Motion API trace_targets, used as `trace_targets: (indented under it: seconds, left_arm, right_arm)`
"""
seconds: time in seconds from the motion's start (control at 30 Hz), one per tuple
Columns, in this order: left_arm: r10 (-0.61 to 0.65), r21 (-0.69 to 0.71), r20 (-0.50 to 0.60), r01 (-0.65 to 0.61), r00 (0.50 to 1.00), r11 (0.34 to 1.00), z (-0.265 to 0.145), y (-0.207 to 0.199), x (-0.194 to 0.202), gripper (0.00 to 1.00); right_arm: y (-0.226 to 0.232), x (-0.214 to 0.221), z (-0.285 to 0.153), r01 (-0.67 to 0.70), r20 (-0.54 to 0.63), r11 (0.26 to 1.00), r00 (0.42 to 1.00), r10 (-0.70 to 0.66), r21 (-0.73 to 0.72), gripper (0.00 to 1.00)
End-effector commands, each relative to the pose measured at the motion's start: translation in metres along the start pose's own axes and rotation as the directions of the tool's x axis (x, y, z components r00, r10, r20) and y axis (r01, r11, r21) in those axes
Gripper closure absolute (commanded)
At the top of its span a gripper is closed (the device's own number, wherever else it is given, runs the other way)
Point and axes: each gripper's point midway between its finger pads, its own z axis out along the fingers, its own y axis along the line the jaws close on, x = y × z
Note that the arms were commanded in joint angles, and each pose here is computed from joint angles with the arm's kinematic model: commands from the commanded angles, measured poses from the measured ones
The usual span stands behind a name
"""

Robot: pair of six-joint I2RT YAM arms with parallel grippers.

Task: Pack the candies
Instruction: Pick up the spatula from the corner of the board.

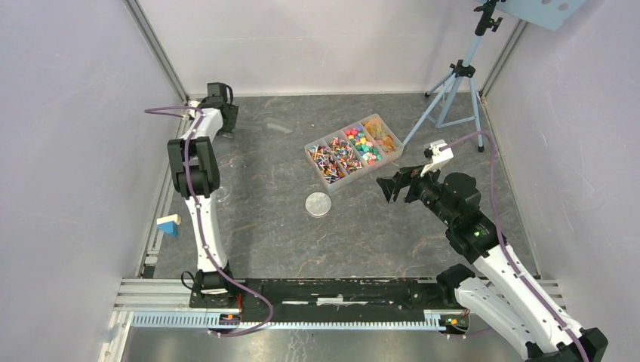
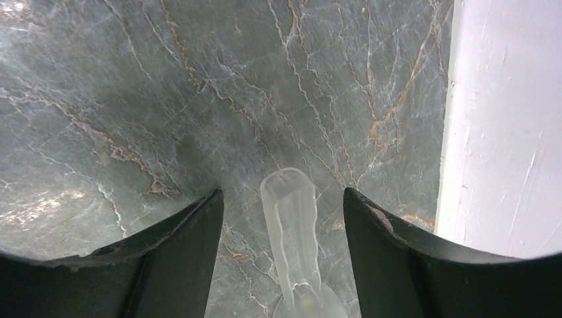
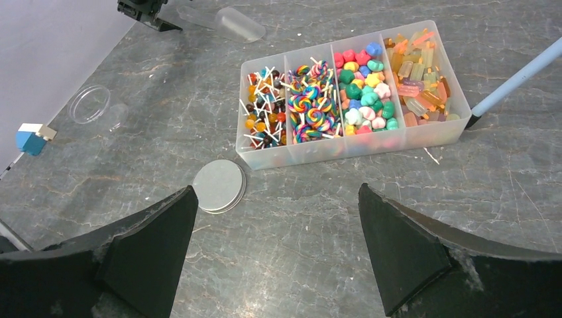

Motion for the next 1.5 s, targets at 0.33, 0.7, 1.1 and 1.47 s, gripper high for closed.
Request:
trace_targets:
  seconds: [0.33, 0.7, 1.1, 1.47]
  left_arm:
    - [0.009, -0.028, -0.036, -0.01, 0.999, 1.0, 0.001, 0.01, 0.008, 0.75]
    - [-0.048, 0.058, -0.093, 0.054, 0.994, 0.997, -0.074, 0.003, 0.001, 0.98]
    - [-0.155, 0.209, -0.348, 0.238, 0.925, 0.949, -0.171, 0.022, 0.033, 0.98]
    - [0.106, 0.451, -0.131, -0.036, 0.986, 0.892, -0.266, 0.03, 0.009, 0.98]
  right_arm:
    - [0.005, -0.025, 0.0, -0.027, 0.069, 1.0, 0.997, 0.027, -0.007, 0.02]
    - [0.02, -0.018, -0.007, 0.022, 0.12, 0.993, 0.993, -0.008, -0.115, 0.02]
    - [0.048, -0.056, -0.023, 0.202, 0.465, 0.946, 0.883, -0.064, -0.254, 0.05]
    - [0.048, -0.037, 0.001, 0.099, 0.32, 0.952, 0.947, -0.002, -0.289, 0.11]
